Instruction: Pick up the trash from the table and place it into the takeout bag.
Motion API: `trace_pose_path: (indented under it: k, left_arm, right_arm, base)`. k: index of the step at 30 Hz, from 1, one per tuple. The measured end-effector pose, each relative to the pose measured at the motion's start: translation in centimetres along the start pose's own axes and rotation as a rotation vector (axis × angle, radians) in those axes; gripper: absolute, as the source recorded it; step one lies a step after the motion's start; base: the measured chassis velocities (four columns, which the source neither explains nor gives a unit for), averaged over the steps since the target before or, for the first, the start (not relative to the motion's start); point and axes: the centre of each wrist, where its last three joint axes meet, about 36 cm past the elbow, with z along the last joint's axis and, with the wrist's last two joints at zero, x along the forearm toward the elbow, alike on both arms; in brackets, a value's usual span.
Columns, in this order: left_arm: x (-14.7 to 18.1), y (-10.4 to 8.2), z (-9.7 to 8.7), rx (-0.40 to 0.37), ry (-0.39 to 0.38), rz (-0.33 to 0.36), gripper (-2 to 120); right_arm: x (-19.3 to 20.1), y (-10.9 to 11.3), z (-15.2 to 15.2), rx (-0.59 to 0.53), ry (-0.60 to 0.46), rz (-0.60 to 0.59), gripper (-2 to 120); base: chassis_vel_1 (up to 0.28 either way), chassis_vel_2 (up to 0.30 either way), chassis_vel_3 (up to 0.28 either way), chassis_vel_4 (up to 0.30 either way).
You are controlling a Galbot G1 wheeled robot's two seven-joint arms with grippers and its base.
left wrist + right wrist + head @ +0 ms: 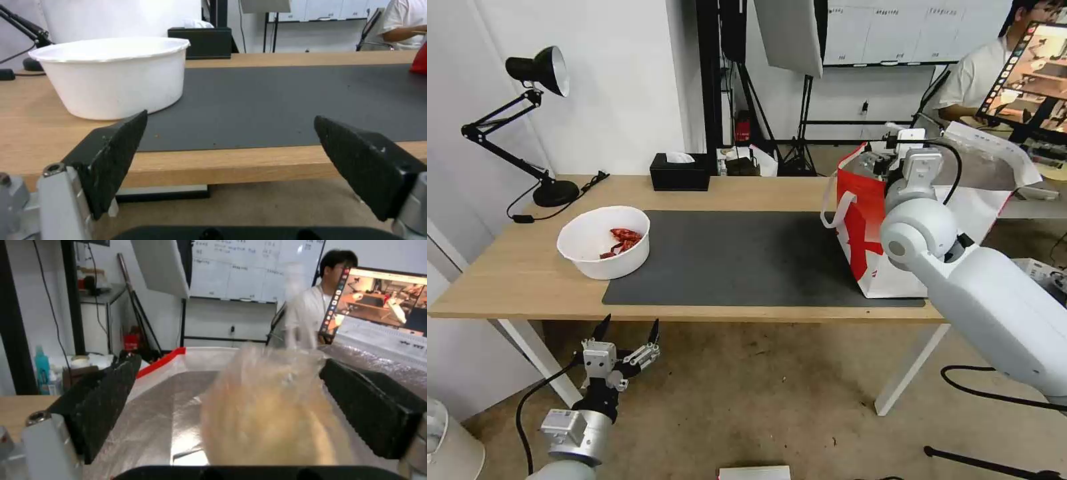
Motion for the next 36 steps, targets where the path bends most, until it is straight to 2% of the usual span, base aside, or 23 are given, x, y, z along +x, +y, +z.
trace_pose_path:
  k: [12, 16, 18, 19, 20, 22, 24, 26, 29, 31, 34, 36]
  left_arm:
    - [0.3, -0.1, -0.2, 0.001, 0.000, -0.001, 100]
    - [0.3, -0.2, -0.2, 0.002, -0.001, -0.001, 100]
    - [0.3, -0.2, -0.2, 0.002, 0.000, 0.000, 100]
    - [0.4, -0.2, -0.2, 0.003, 0.001, 0.000, 100]
    - [0.4, -0.2, -0.2, 0.003, 0.001, 0.000, 100]
    - [0.4, -0.3, -0.2, 0.004, 0.001, 0.000, 100]
    - [0.4, -0.3, -0.2, 0.005, 0.001, 0.000, 100]
    - [0.3, -0.3, -0.2, 0.006, -0.001, 0.000, 100]
    - [0.2, -0.3, -0.5, 0.005, -0.009, 0.001, 100]
    - [0.2, -0.3, -0.5, 0.005, -0.010, 0.001, 100]
    - [0.3, -0.2, -0.6, 0.003, -0.012, 0.000, 100]
    - [0.2, -0.2, -0.7, 0.003, -0.014, 0.001, 100]
  right_arm:
    - [0.3, -0.3, -0.3, -0.008, 0.009, -0.013, 100]
    - [0.5, -0.9, -1.6, -0.009, 0.046, -0.031, 100]
    - [0.8, -1.5, -4.8, -0.068, 0.166, -0.058, 100]
    - [0.7, -2.0, -7.8, -0.159, 0.274, -0.080, 100]
    - [0.7, -2.0, -7.8, -0.159, 0.274, -0.080, 100]
    - [0.5, -2.6, -11.1, -0.256, 0.372, -0.105, 100]
    - [0.7, -2.7, -11.7, -0.286, 0.407, -0.123, 100]
    - [0.8, -2.6, -11.8, -0.289, 0.404, -0.127, 100]
    - [0.8, -2.4, -10.6, -0.233, 0.306, -0.106, 100]
    - [0.9, -2.3, -10.2, -0.224, 0.295, -0.106, 100]
    - [1.3, -2.2, -9.0, -0.228, 0.243, -0.142, 100]
    - [1.7, -2.4, -7.6, -0.253, 0.141, -0.231, 100]
  base:
    - [0.000, 0.000, 0.000, 0.000]
    - [0.000, 0.000, 0.000, 0.000]
    - [0.000, 0.000, 0.000, 0.000]
    - [0.000, 0.000, 0.000, 0.000]
    - [0.000, 0.000, 0.000, 0.000]
    - [0.000, 0.000, 0.000, 0.000]
    - [0.000, 0.000, 0.000, 0.000]
    - [0.000, 0.000, 0.000, 0.000]
    - [0.000, 0.000, 0.000, 0.000]
    - [0.000, 0.000, 0.000, 0.000]
    - [0.000, 0.000, 0.000, 0.000]
    - [0.000, 0.000, 0.000, 0.000]
